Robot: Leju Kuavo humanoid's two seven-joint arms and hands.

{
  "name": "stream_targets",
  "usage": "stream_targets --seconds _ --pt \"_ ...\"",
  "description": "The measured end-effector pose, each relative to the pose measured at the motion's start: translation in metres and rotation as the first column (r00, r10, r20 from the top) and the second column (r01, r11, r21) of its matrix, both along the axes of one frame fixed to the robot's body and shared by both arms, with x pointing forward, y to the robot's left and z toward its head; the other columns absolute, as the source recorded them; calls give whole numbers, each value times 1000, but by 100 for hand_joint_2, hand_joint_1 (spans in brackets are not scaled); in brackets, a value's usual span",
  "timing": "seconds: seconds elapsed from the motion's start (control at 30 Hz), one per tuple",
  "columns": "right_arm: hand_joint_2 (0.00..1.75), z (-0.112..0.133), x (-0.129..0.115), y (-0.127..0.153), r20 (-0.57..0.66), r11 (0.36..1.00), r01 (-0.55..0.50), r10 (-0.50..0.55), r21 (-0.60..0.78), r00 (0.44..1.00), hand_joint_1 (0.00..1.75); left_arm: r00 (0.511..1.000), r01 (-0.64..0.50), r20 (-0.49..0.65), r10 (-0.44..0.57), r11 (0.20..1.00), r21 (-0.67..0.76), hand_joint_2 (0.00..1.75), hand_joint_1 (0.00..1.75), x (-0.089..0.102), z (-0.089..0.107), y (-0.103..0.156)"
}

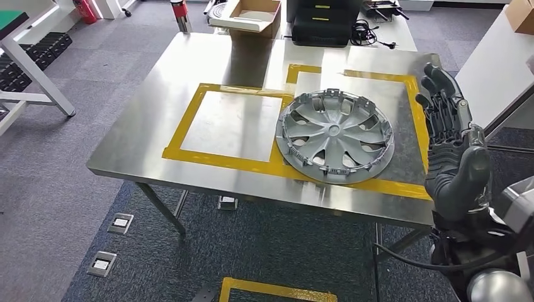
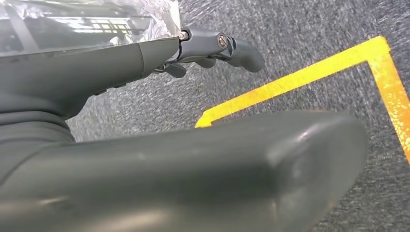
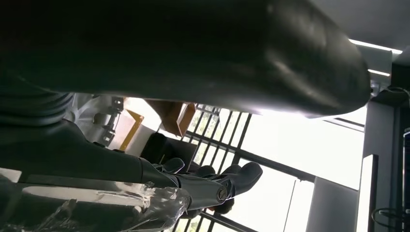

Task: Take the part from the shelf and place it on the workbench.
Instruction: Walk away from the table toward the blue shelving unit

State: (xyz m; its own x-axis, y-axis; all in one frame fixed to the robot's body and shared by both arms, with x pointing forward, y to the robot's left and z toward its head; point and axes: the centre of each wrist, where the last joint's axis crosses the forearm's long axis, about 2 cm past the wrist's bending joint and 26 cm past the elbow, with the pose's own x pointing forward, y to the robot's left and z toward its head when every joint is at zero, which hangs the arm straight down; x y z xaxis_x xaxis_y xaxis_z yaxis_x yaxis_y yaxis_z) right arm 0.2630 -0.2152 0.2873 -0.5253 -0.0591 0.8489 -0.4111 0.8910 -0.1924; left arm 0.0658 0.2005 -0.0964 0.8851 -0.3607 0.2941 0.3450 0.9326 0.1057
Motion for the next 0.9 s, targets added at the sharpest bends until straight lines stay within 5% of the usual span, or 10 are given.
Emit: stream_targets --seconds 0.9 --pt "0 4 4 -3 1 1000 -16 16 -7 1000 0 999 -42 9 42 999 -32 0 0 4 3 -8"
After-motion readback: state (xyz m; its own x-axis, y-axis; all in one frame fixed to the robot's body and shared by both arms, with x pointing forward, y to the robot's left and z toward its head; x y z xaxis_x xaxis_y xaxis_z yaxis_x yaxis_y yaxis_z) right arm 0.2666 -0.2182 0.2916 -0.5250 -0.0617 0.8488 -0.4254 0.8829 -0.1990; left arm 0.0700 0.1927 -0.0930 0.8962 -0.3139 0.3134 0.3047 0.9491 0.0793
